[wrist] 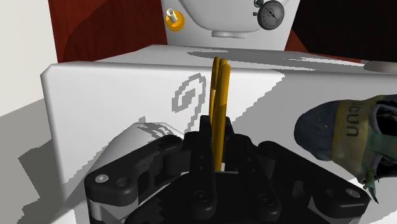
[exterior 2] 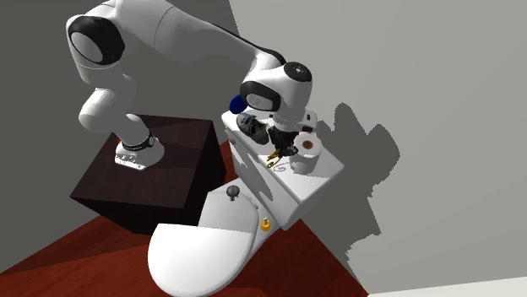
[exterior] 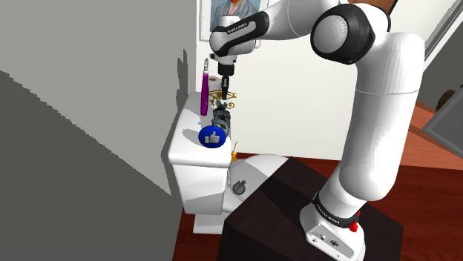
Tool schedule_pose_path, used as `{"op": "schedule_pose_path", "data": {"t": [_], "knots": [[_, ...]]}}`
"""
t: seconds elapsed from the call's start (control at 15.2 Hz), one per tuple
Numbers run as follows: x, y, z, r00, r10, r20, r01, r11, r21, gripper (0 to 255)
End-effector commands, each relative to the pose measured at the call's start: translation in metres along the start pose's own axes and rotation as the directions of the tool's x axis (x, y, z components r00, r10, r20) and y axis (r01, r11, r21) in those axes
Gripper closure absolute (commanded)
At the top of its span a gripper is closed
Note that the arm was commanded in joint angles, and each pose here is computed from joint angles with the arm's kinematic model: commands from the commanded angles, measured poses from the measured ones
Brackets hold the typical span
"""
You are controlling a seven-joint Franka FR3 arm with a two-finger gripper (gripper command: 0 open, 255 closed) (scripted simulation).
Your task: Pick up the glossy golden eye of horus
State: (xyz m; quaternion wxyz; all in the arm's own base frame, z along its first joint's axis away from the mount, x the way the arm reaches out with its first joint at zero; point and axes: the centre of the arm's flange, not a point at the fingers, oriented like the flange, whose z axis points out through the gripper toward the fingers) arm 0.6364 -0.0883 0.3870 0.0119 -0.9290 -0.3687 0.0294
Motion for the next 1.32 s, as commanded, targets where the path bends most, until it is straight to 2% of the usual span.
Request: {"op": "schedule_pose_path", "data": {"t": [0.0,0.13,1.12,1.25], "knots": [[0.000,0.000,0.000,1.000,0.000,0.000,0.000,1.000,0.000,255],[0.000,0.000,0.000,1.000,0.000,0.000,0.000,1.000,0.000,255],[-0.004,-0.003,-0.079,1.000,0.000,0.000,0.000,1.000,0.000,255],[-0.004,-0.004,-0.080,1.000,0.000,0.000,0.000,1.000,0.000,255]]}}
